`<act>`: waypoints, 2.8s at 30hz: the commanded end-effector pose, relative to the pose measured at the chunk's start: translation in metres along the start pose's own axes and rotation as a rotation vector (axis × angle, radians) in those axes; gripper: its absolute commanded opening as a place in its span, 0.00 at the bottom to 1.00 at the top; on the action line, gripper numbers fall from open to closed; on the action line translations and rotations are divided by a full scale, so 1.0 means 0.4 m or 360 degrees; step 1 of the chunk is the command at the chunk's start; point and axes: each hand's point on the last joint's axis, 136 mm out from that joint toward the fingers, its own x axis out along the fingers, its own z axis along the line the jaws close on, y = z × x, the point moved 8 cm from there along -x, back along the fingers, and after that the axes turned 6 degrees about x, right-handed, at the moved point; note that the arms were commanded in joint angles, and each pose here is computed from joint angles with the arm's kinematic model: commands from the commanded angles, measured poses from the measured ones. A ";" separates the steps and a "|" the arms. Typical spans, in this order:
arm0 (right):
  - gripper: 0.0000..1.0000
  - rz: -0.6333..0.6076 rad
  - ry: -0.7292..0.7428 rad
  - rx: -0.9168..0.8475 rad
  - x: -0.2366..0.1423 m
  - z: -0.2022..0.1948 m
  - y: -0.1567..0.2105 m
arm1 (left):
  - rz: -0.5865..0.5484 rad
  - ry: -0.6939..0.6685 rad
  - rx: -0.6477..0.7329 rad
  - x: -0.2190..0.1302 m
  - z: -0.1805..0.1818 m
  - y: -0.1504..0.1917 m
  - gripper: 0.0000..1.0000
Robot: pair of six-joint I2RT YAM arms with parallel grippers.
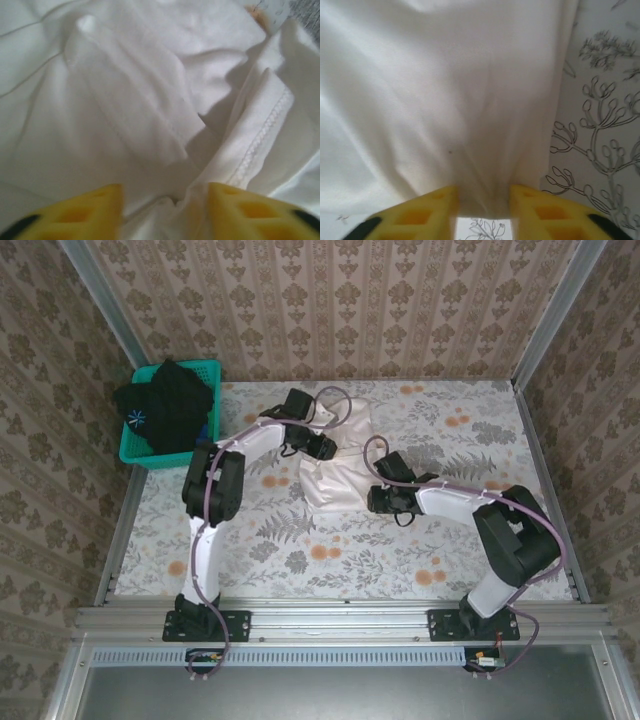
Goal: Fold and stack the t-shirts
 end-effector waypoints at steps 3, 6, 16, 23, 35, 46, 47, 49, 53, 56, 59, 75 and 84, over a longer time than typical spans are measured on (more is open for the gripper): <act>0.49 -0.0241 -0.0032 -0.0249 -0.074 0.076 -0.146 | -0.0481 0.0029 -0.0091 -0.203 0.001 -0.058 0.74; 0.52 -0.0211 -0.0041 -0.0326 -0.020 0.090 -0.215 | -0.0434 -0.0022 -0.0004 -0.215 -0.016 -0.017 0.76; 0.57 -0.0043 0.0041 -0.0585 0.134 0.117 -0.305 | -0.0038 -0.0050 -0.0047 -0.102 0.007 0.115 0.78; 0.11 -0.0156 0.0096 -0.0578 0.123 0.118 -0.356 | 0.0032 -0.0071 -0.0091 -0.046 0.034 0.140 0.78; 0.00 -0.0319 0.0093 -0.0398 0.091 0.075 -0.392 | -0.0042 0.0046 -0.0219 -0.047 0.067 0.130 0.08; 0.04 -0.0259 0.0160 -0.0373 0.138 0.030 -0.367 | -0.0360 0.0095 -0.0147 -0.140 0.035 0.007 0.01; 0.05 -0.0258 0.0157 -0.0373 0.140 0.029 -0.363 | -0.0386 0.0115 -0.0146 -0.141 0.034 0.000 0.01; 0.06 -0.0262 0.0141 -0.0373 0.143 0.028 -0.359 | -0.0435 0.0146 -0.0145 -0.136 0.036 -0.016 0.02; 0.07 -0.0248 0.0120 -0.0371 0.151 0.029 -0.353 | -0.0424 0.0159 -0.0212 -0.088 0.080 -0.029 0.11; 0.10 -0.0241 0.0126 -0.0378 0.154 0.028 -0.351 | -0.0338 0.0085 -0.0270 -0.042 0.106 -0.014 0.35; 0.16 -0.0248 0.0158 -0.0359 0.130 0.026 -0.357 | -0.0301 0.0050 -0.0323 -0.022 0.124 0.003 0.55; 0.46 -0.0240 0.0107 -0.0210 0.085 0.108 -0.220 | -0.0300 -0.0325 -0.0293 -0.181 -0.045 0.176 0.82; 0.55 -0.0159 0.0114 -0.0119 0.080 0.064 -0.244 | -0.0080 -0.0135 -0.0388 -0.050 -0.117 0.308 0.69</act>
